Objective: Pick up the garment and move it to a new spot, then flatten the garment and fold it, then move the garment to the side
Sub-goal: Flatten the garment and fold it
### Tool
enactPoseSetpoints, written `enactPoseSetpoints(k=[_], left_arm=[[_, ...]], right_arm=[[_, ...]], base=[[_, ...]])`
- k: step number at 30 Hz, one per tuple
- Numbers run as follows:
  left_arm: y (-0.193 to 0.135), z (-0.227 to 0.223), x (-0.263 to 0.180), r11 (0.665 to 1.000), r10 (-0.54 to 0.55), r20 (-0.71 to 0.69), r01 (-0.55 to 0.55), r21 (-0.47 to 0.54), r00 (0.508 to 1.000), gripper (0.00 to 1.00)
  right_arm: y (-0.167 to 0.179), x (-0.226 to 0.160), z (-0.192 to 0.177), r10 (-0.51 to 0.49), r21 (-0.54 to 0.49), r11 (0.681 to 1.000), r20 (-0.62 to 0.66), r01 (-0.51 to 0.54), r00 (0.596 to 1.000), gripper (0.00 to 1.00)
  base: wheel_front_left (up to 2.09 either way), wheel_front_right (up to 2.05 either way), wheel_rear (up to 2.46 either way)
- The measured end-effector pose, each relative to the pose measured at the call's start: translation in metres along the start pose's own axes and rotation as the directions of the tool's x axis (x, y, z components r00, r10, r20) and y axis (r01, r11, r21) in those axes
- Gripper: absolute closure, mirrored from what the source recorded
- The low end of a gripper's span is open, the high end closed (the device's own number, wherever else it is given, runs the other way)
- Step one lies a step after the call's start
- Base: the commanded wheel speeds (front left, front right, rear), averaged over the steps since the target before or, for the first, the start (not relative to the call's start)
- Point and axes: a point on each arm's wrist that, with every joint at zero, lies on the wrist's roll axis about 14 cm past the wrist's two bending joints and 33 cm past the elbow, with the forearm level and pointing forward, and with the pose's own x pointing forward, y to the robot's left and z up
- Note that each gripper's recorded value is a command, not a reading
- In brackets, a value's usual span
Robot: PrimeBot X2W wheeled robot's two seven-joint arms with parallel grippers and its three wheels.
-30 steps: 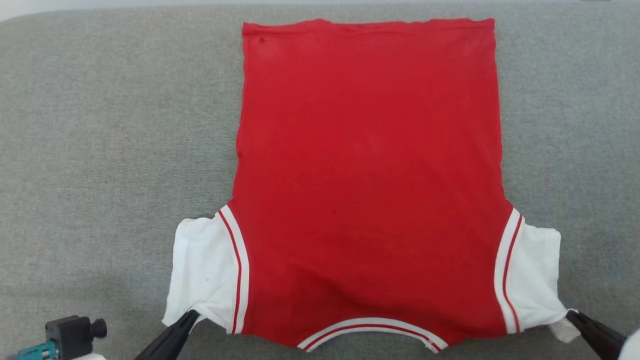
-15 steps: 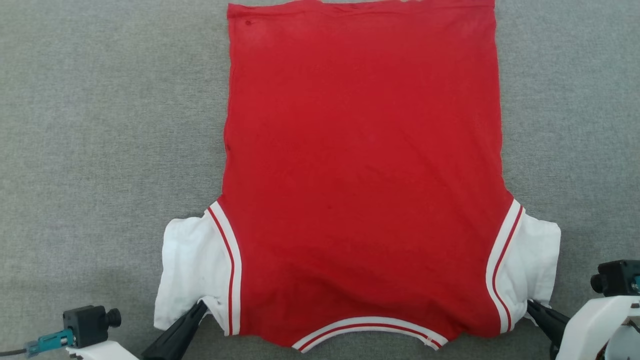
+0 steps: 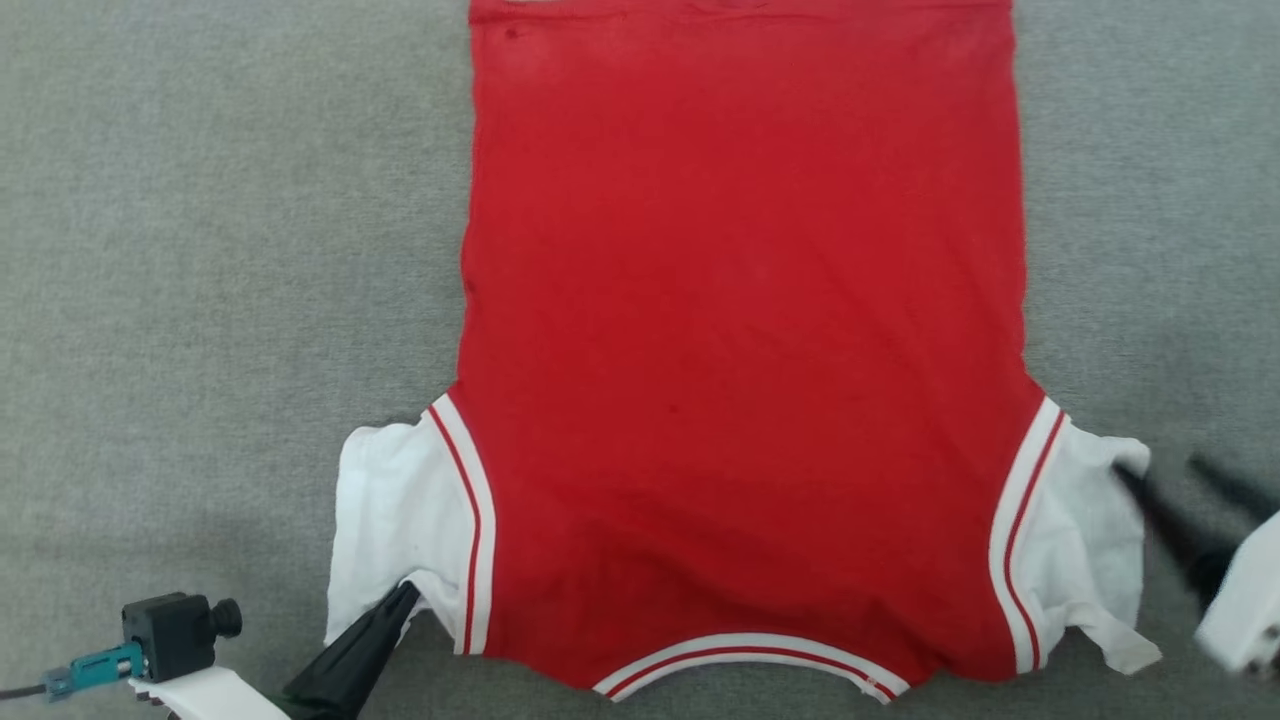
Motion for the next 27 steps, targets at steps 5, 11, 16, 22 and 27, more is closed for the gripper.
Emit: enactPoseSetpoints(k=[5, 11, 16, 22, 27], left_arm=[[-0.005, 0.004, -0.002, 1.0, -0.014, 0.014, 0.014, 0.009, 1.0, 1.0], [-0.011, 0.004, 0.004, 0.999, -0.042, 0.005, 0.042, 0.03, 0.999, 1.0], [-0.011, 0.007, 0.011, 0.998, -0.047, 0.002, 0.047, 0.035, 0.999, 1.0], [-0.004, 0.009, 0.014, 0.999, -0.019, 0.0, 0.019, 0.027, 1.0, 1.0], [0.005, 0.008, 0.014, 1.0, 0.011, -0.008, -0.01, 0.021, 1.0, 1.0]], right_arm=[[0.005, 0.008, 0.07, -0.002, -0.113, 0.993, 0.111, 0.015, 0.994, 0.0], [0.02, 0.057, 0.14, 0.018, -0.144, 0.99, 0.182, 0.009, 0.983, 0.0], [0.021, 0.111, 0.177, -0.027, -0.139, 0.989, 0.138, 0.047, 0.99, 0.0], [0.022, 0.173, 0.174, -0.104, -0.186, 0.978, -0.025, 0.098, 0.994, 0.0], [0.029, 0.209, 0.167, -0.131, -0.197, 0.975, -0.112, 0.107, 0.985, 0.0]], base=[[0.0, 0.0, 0.0], [0.0, 0.0, 0.0], [0.0, 0.0, 0.0], [0.0, 0.0, 0.0], [0.0, 0.0, 0.0]])
